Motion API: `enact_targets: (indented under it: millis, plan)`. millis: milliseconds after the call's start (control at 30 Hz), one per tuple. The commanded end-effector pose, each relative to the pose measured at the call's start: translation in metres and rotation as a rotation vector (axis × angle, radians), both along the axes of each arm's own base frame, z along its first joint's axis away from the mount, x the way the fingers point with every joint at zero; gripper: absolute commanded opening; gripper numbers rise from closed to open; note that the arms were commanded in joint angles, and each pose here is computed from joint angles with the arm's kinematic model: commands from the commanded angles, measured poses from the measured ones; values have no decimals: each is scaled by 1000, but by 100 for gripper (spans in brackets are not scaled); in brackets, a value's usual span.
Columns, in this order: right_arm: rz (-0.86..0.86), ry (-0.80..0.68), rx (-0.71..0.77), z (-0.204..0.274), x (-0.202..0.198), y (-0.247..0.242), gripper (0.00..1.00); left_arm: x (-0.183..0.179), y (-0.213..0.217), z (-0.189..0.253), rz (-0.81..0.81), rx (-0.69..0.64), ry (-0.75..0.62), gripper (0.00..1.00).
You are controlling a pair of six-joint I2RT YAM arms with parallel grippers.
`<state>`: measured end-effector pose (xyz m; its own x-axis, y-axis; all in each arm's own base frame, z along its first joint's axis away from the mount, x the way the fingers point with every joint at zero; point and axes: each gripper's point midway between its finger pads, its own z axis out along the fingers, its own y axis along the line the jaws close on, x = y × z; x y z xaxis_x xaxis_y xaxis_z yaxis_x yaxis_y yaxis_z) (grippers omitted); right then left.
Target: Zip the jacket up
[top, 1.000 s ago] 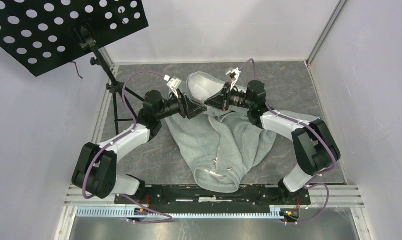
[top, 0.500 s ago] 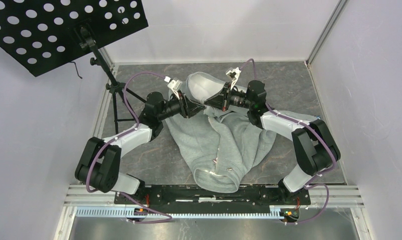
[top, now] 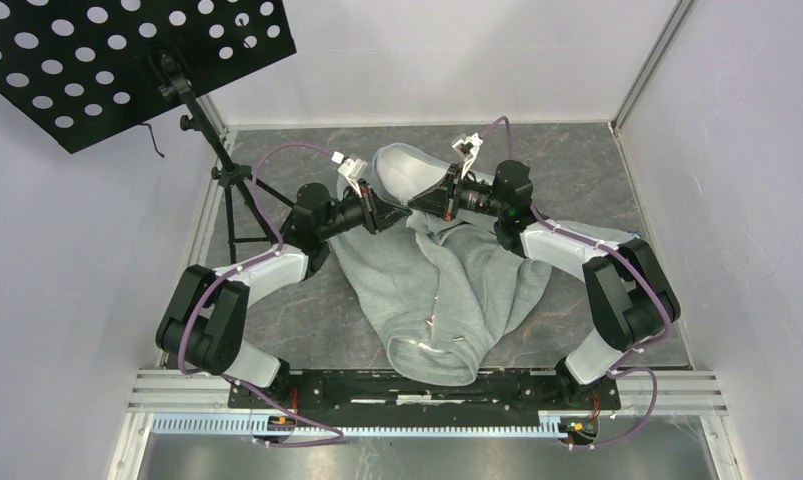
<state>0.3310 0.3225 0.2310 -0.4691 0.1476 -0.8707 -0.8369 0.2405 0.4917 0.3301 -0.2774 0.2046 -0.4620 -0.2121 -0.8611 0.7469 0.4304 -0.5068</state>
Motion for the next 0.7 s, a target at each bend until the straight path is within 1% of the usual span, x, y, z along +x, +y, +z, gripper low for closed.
enact_targets:
  millis: [0,67,133,167,300,400,500,667]
  plan:
    - [10,-142,97,55,-3,3,0,6,-7,16,7,-5,-38,20]
    - [-12,-150,126,63,0,2,0,3,-9,12,11,31,-25,13]
    - [-47,-171,174,71,2,0,0,-1,-9,7,21,56,1,4]
    - [-72,-185,197,75,5,-1,0,-2,-8,7,35,61,11,2]
    - [-166,-227,280,92,15,-6,0,-6,0,8,94,80,89,2]
    - [-179,-263,383,114,15,-3,0,-15,-3,7,83,91,147,2]
    - [-198,-292,461,136,19,-3,0,-23,-3,-3,90,135,198,2]
    - [-258,-352,514,167,32,-11,0,-31,2,-25,125,183,318,2]
